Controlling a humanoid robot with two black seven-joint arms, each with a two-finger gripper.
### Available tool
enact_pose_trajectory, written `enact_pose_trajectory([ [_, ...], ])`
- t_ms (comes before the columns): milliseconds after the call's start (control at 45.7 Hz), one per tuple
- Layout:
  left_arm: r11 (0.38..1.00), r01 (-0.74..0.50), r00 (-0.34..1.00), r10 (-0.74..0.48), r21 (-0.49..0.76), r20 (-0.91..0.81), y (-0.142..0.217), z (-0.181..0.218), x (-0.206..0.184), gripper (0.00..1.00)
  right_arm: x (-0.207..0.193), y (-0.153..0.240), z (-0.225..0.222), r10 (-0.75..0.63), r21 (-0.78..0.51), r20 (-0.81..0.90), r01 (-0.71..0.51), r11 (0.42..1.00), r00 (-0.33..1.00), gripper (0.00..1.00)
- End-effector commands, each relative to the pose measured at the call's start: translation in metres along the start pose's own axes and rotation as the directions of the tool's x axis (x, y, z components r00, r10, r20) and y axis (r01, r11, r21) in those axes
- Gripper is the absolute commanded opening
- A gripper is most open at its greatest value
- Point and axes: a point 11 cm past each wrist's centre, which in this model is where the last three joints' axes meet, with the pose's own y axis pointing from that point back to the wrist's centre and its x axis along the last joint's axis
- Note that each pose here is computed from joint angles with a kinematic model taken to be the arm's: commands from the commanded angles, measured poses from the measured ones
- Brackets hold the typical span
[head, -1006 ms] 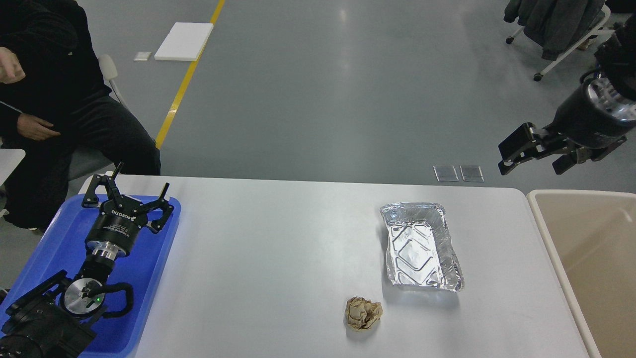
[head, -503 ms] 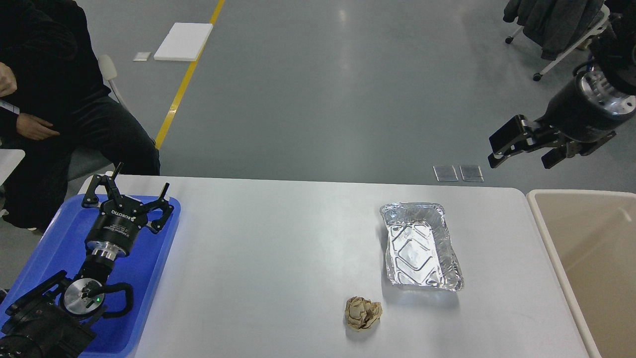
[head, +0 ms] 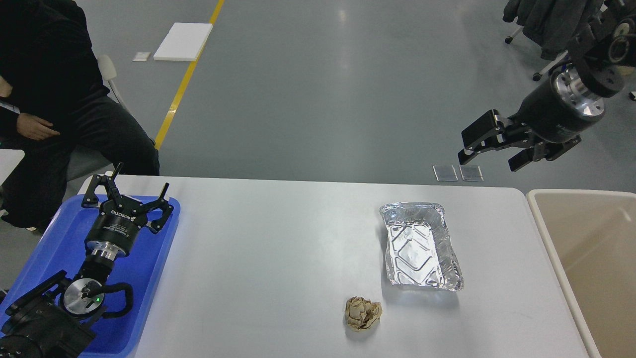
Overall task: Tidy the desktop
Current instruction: 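Move the right gripper down toward the edge of the foil tray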
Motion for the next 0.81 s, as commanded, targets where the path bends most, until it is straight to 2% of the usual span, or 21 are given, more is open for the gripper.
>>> enact_pose_trajectory([
  [0, 1.0, 0.0, 1.0, 0.0, -0.001, 0.0, 0.0, 0.0, 0.0, 0.99, 0.003, -0.034, -0.029, 0.027, 0.049, -0.072, -0.024, 0.999, 0.997, 0.99],
  [131, 1.0, -0.002, 1.0, 0.002, -0.001, 0.002, 0.001, 0.001, 0.001, 0.99, 0.0, -0.073, -0.034, 0.012, -0.005, -0.14, -0.013, 1.0, 0.99, 0.98],
  [284, 1.0, -0.002, 1.0, 0.002, -0.001, 0.002, 0.001, 0.001, 0.001, 0.99, -0.01, -0.104, -0.037, 0.037, 0.021, -0.156, -0.034, 0.999, 0.987, 0.96],
  [416, 1.0, -0.002, 1.0, 0.002, -0.001, 0.002, 0.001, 0.001, 0.001, 0.99, -0.011, -0.121, -0.027, 0.08, 0.031, -0.146, -0.077, 0.997, 0.986, 0.97],
  [788, 1.0, -0.002, 1.0, 0.002, -0.001, 0.002, 0.001, 0.001, 0.001, 0.99, -0.052, -0.155, 0.01, -0.026, 0.005, -0.073, 0.026, 1.0, 0.997, 0.98],
])
